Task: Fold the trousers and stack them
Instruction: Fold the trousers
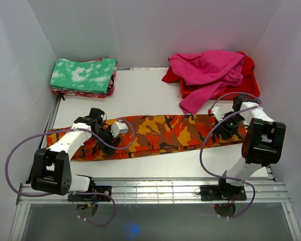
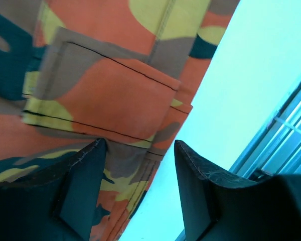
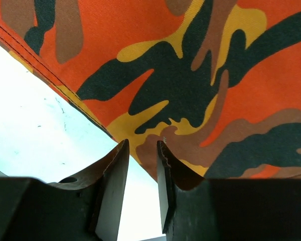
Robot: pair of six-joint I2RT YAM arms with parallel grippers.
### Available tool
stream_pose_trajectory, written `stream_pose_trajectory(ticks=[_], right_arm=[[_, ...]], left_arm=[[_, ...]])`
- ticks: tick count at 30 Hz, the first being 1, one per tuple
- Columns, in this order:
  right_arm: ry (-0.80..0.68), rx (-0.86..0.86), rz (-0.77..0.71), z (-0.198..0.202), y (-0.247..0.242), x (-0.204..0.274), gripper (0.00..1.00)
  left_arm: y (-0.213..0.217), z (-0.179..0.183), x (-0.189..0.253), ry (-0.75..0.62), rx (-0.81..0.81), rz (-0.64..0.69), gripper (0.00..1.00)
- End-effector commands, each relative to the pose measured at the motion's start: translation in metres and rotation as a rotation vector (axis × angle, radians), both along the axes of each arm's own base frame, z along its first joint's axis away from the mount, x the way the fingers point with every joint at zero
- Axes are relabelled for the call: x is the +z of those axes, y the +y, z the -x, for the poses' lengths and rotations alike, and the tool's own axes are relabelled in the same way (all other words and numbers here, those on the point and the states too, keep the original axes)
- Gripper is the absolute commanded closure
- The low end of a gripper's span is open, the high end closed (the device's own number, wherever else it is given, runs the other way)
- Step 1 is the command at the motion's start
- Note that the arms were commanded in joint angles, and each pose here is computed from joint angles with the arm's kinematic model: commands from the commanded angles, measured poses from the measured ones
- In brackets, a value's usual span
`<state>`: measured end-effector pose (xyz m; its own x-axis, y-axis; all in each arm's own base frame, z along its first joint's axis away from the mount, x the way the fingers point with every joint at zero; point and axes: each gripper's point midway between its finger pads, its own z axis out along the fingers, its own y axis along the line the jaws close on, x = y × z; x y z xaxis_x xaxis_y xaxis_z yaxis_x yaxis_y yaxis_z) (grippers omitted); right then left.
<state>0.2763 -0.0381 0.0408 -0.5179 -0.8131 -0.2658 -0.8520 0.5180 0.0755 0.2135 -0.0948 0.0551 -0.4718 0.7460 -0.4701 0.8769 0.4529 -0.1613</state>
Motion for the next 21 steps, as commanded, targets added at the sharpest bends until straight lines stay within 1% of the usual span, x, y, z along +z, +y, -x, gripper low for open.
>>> stream_pose_trajectory(ticks=[1,3,4,6,7,8,12,14,16,17,18,19,20,21], right_arm=[[-0.02,-0.019,-0.019,-0.001,0.003,0.001,0.66],[-0.029,-0.016,-0.011,0.0,0.002,0.001,0.66],[-0.033,-0.015,-0.004,0.0,0.001,0.001,0.66],[-0.036,-0.015,-0.002,0.0,0.0,0.002,0.66],[-0.037,-0.013,0.003,0.0,-0.001,0.002,0.66],[-0.037,-0.014,0.003,0.0,0.0,0.002,0.66],[-0.063,-0.024,0.006,-0.004,-0.001,0.01,0.66],[-0.077,-0.031,-0.002,-0.005,0.0,0.017,0.64],[-0.106,-0.029,-0.021,-0.005,0.005,0.029,0.61],[-0.118,-0.017,-0.035,-0.006,0.008,0.035,0.61],[-0.117,-0.012,-0.051,0.001,0.012,0.043,0.61],[-0.12,-0.007,-0.085,0.004,0.019,0.047,0.64],[-0.112,0.001,-0.099,0.008,0.023,0.049,0.66],[-0.091,0.013,-0.114,0.016,0.03,0.051,0.68]], left_arm=[[0.0,0.013,-0.004,-0.038,-0.044,-0.02,0.34],[0.002,0.011,-0.009,-0.082,-0.035,-0.037,0.37],[0.004,0.003,-0.004,-0.148,-0.031,-0.049,0.37],[0.008,0.002,-0.006,-0.191,-0.026,-0.066,0.37],[0.011,-0.001,-0.003,-0.222,-0.017,-0.083,0.37],[0.011,-0.006,0.004,-0.269,-0.005,-0.075,0.37],[0.013,-0.015,0.024,-0.374,0.013,-0.072,0.38],[0.018,-0.023,0.03,-0.424,0.031,-0.098,0.38],[0.017,-0.024,0.039,-0.463,0.026,-0.086,0.39],[0.015,-0.021,0.041,-0.463,0.014,-0.074,0.41],[0.007,-0.015,0.043,-0.444,-0.013,-0.029,0.45],[0.004,-0.008,0.04,-0.405,-0.028,-0.014,0.52],[0.001,-0.006,0.039,-0.385,-0.034,0.0,0.62],[-0.003,0.0,0.031,-0.327,-0.045,0.014,0.62]])
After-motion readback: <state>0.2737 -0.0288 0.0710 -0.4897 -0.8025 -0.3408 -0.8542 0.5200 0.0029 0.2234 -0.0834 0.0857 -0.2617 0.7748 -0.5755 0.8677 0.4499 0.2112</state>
